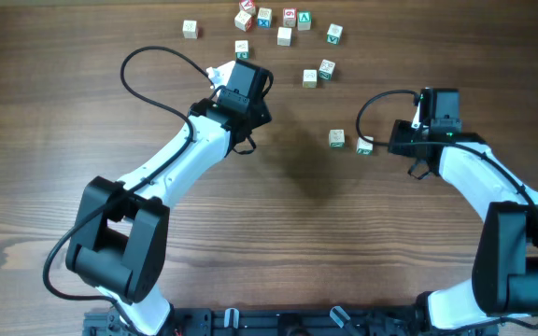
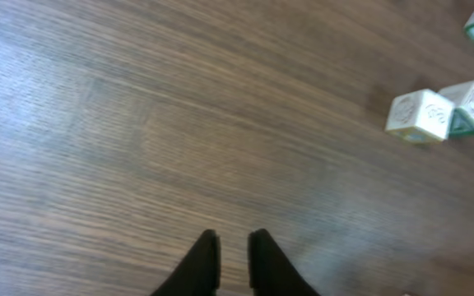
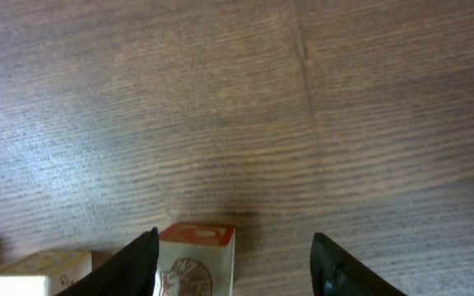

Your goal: Form a horizontal line

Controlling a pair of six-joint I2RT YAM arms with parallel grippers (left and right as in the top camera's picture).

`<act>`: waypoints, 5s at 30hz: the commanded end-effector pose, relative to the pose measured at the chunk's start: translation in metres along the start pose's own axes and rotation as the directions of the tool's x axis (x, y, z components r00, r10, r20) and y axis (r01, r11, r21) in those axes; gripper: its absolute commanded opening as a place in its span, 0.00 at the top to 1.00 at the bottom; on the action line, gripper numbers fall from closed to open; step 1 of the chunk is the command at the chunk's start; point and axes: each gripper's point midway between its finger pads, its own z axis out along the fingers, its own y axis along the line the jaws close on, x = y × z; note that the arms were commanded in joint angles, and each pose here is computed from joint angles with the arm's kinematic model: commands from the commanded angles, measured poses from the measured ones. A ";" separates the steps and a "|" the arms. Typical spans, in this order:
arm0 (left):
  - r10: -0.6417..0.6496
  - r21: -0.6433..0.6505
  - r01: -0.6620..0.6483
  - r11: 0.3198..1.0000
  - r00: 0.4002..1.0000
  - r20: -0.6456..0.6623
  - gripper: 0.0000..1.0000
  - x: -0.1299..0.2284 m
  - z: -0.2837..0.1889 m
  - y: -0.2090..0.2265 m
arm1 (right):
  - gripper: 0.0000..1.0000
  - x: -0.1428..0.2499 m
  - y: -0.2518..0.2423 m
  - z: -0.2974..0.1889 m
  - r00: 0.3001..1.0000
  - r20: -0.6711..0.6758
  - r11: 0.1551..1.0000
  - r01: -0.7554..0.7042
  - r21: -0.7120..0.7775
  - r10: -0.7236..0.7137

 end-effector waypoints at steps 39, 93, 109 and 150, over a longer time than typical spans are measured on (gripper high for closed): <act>0.112 0.393 -0.036 0.919 0.979 -0.171 0.96 0.092 0.074 -0.105 | 0.96 0.043 -0.019 0.014 0.917 -0.212 0.941 -0.331 0.074 0.339; 0.185 0.466 -0.067 0.882 0.960 -0.212 0.96 0.122 0.067 -0.126 | 0.96 0.008 0.030 0.015 0.995 -0.101 0.960 -0.045 -0.276 0.018; 0.188 0.475 -0.066 0.878 0.958 -0.215 0.96 0.123 0.066 -0.127 | 0.96 0.012 0.048 0.008 0.992 -0.124 0.924 -0.056 -0.379 0.009; 0.279 0.537 -0.109 0.837 0.928 -0.246 0.96 0.156 0.051 -0.146 | 0.96 0.011 0.048 0.008 0.993 -0.121 0.923 -0.055 -0.380 0.010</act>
